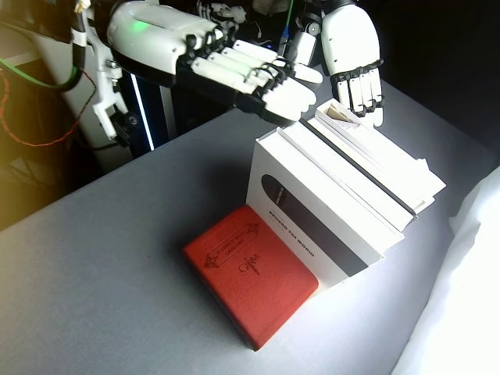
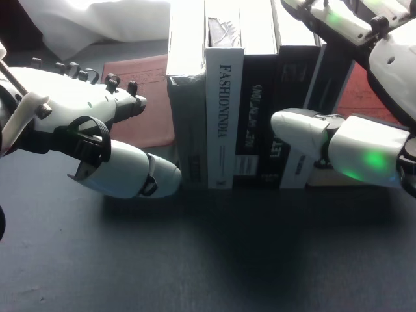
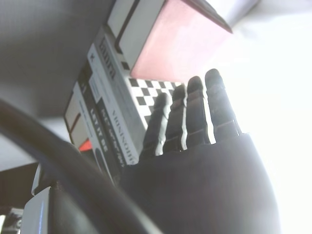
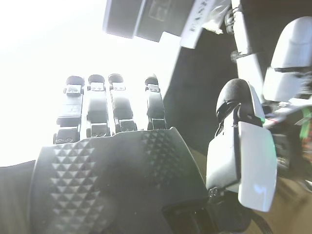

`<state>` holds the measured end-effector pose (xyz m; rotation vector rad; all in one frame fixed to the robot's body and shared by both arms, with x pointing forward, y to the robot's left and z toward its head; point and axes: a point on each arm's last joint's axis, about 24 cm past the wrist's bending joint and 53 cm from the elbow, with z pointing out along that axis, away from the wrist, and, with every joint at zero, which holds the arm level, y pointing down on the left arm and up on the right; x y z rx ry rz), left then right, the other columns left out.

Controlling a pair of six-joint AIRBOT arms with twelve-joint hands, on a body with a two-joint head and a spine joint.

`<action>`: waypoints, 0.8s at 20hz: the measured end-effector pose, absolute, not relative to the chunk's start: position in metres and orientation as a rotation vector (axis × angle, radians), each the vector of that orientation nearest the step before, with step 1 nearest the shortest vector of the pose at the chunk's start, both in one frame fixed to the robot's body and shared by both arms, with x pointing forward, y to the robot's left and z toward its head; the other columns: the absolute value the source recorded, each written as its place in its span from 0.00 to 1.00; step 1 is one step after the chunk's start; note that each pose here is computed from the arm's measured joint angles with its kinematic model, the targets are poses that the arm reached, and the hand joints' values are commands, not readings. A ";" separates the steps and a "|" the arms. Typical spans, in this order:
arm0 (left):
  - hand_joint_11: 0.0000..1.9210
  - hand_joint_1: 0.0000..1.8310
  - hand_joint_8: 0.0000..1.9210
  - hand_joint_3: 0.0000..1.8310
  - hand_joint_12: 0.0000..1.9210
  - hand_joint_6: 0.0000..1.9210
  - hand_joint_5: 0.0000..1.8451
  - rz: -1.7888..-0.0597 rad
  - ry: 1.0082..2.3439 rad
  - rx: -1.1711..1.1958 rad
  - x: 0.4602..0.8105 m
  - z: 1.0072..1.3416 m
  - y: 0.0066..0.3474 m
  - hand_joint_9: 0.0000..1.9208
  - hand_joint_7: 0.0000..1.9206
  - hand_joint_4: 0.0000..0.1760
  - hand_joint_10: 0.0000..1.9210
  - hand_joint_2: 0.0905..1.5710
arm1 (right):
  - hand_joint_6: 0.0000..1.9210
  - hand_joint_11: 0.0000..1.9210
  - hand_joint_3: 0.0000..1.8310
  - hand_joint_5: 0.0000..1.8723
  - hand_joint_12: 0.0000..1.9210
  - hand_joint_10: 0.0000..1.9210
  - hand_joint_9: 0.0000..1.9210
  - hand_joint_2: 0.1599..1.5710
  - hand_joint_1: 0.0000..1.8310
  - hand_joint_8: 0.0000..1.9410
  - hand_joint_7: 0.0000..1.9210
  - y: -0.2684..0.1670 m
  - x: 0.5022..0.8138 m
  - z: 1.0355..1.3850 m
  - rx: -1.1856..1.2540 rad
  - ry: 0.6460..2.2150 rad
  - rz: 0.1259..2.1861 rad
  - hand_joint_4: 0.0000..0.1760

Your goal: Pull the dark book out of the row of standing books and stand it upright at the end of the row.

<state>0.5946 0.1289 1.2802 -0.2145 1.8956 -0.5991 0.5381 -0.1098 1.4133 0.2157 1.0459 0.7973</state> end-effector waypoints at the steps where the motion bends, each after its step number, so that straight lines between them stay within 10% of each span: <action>1: 0.01 0.00 0.00 0.00 0.01 0.01 0.02 -0.598 1.896 -0.215 0.595 1.280 0.129 0.00 0.00 0.00 0.00 0.69 | 0.00 0.00 0.00 0.00 0.00 0.00 0.00 0.64 0.00 0.00 0.00 -0.110 0.541 1.410 0.228 1.059 0.798 0.00; 16: 0.00 0.00 0.00 0.00 0.00 0.00 0.01 -0.602 1.896 -0.217 0.594 1.280 0.129 0.00 0.00 0.00 0.00 0.69 | 0.00 0.00 0.01 0.00 0.00 0.00 0.00 0.66 0.00 0.00 0.00 -0.092 0.551 1.408 0.248 1.105 0.851 0.00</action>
